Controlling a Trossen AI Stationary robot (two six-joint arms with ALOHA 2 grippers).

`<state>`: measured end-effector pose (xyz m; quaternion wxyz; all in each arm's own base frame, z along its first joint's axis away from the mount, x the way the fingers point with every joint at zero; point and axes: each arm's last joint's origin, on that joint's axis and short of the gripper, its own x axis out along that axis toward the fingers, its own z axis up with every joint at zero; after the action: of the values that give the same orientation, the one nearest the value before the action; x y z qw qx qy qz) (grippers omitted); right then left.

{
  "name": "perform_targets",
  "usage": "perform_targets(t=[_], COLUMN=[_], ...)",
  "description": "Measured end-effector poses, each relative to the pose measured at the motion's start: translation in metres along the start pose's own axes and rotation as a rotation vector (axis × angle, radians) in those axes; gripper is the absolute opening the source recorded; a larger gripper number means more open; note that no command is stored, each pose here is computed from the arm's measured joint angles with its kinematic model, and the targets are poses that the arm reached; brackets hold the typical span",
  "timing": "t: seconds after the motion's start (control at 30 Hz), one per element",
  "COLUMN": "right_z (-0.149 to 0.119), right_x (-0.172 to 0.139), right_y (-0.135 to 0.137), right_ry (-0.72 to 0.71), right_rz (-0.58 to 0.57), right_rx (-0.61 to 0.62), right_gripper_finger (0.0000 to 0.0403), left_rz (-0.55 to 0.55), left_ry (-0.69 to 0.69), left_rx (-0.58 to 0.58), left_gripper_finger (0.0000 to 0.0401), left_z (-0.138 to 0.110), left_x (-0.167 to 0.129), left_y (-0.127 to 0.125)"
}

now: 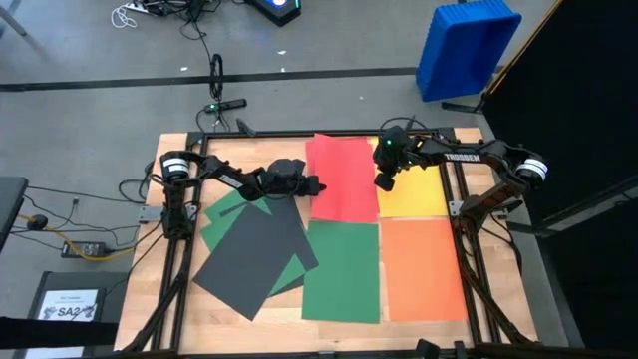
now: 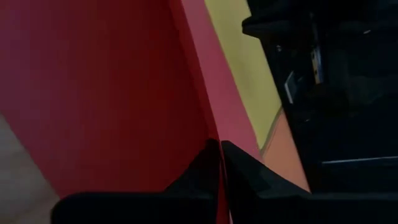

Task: Organize paper
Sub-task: Stack the pink colored paper on top of the pink colored papers

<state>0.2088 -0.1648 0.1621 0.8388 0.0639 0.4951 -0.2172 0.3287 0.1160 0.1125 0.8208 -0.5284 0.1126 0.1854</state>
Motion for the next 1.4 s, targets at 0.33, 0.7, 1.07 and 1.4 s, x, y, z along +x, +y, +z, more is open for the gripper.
perform_targets(t=[0.33, 0.7, 1.07, 1.4], right_z=[0.001, 0.008, 0.008, 0.016], right_x=[0.000, 0.000, -0.001, 0.002], right_y=[0.000, 0.001, -0.009, -0.007], right_ry=[-0.006, -0.085, -0.103, -0.179], right_rz=[-0.003, 0.013, -0.022, 0.121], right_rx=[0.008, 0.033, 0.107, 0.184], right_gripper_finger=[0.0001, 0.0000, 0.0000, 0.0000], left_rz=[0.053, 0.101, 0.239, 0.180], left_ry=[-0.078, -0.147, -0.139, -0.219], left_rx=[-0.028, -0.058, -0.013, -0.068], left_gripper_finger=[0.0000, 0.0000, 0.0000, 0.0000], left_z=[-0.001, -0.010, -0.012, -0.016], left_x=[-0.003, -0.003, -0.027, -0.045], left_y=[0.005, 0.002, -0.001, -0.001])
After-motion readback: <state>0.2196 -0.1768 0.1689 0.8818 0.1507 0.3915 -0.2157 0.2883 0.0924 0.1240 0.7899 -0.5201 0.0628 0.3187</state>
